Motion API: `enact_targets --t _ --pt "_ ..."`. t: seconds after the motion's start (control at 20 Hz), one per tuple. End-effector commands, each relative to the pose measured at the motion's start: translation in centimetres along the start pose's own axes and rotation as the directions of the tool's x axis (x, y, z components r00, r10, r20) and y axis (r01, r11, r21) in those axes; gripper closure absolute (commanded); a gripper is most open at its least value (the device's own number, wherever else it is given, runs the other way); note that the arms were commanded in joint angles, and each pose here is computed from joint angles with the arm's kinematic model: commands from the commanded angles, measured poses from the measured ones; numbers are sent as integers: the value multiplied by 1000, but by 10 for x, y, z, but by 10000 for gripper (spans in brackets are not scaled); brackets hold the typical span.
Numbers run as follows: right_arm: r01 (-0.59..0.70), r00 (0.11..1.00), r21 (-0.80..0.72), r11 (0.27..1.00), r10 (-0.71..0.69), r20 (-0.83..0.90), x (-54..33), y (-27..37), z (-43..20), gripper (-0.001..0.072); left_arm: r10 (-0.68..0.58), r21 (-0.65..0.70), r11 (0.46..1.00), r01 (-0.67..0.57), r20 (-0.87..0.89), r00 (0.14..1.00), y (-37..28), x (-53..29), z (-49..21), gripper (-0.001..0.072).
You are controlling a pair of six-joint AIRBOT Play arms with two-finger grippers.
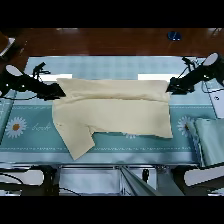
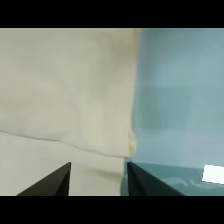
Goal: Fold the shirts.
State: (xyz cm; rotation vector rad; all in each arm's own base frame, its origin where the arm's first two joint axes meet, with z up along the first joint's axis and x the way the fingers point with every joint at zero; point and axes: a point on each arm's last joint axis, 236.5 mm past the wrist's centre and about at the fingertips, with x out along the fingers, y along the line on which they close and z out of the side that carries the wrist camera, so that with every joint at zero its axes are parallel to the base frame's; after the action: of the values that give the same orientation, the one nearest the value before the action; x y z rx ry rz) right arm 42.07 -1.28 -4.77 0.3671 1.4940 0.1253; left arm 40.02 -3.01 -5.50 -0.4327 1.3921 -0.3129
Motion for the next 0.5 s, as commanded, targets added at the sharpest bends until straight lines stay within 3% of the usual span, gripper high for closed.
enact_targets --t 0.0,0.25,0.35,0.45 --pt "122 988 107 987 -131 81 -56 -44 -19 301 27 -47 999 -26 30 999 14 -43 -16 198" --pt "-14 967 298 954 -63 247 -40 -56 -91 301 34 -246 969 -29 17 999 52 -36 -131 198" --pt "-84 970 290 953 12 242 -24 -33 -126 302 31 -424 905 -33 -12 999 68 -20 -176 198" --pt "-117 962 258 959 45 269 -27 -18 -139 302 -63 -504 862 50 -9 998 57 -7 -194 199"
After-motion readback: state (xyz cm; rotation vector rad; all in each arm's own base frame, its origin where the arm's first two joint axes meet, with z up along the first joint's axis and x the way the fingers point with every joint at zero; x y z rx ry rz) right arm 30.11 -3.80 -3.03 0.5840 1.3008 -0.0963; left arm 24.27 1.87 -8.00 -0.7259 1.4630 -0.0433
